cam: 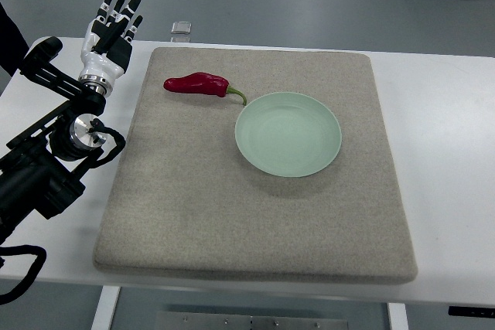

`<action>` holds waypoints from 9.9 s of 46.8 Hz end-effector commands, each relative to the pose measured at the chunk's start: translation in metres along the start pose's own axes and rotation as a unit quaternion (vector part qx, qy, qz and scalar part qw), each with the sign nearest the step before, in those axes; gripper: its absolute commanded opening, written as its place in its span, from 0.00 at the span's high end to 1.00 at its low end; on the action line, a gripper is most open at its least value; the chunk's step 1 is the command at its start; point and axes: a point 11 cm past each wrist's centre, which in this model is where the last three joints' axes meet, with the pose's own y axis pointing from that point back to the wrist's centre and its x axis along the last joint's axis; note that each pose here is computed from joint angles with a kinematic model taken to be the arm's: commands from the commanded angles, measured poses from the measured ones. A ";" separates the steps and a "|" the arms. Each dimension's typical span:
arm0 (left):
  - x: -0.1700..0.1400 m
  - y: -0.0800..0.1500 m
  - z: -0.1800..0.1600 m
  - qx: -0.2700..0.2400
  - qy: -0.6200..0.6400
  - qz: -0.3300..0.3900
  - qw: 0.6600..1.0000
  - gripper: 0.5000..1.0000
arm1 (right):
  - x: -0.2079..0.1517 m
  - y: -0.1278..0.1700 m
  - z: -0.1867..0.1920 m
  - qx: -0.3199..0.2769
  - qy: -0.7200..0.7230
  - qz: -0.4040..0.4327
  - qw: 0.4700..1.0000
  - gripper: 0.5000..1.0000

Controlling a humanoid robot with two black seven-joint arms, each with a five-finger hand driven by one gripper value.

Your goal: Place red pepper on plate with left hand

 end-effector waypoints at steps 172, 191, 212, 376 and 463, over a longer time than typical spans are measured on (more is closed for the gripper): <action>-0.070 -0.026 -0.007 0.064 -0.689 -0.267 0.671 0.14 | 0.000 0.000 0.000 0.000 0.000 0.000 1.000 0.14; -0.058 -0.029 -0.020 0.074 -0.766 -0.269 0.579 0.19 | 0.000 0.000 0.000 0.000 0.000 0.000 1.000 0.14; -0.054 -0.025 -0.032 0.078 -0.789 -0.281 0.541 0.38 | 0.000 0.000 0.000 0.000 0.000 0.000 1.000 0.14; -0.127 -0.007 -0.057 0.015 -0.744 -0.365 0.559 1.00 | 0.000 0.000 0.000 0.000 0.000 0.000 1.000 0.14; -0.157 0.050 -0.122 -0.006 -0.737 -0.493 0.463 1.00 | 0.000 0.000 0.000 0.000 0.000 0.000 1.000 0.14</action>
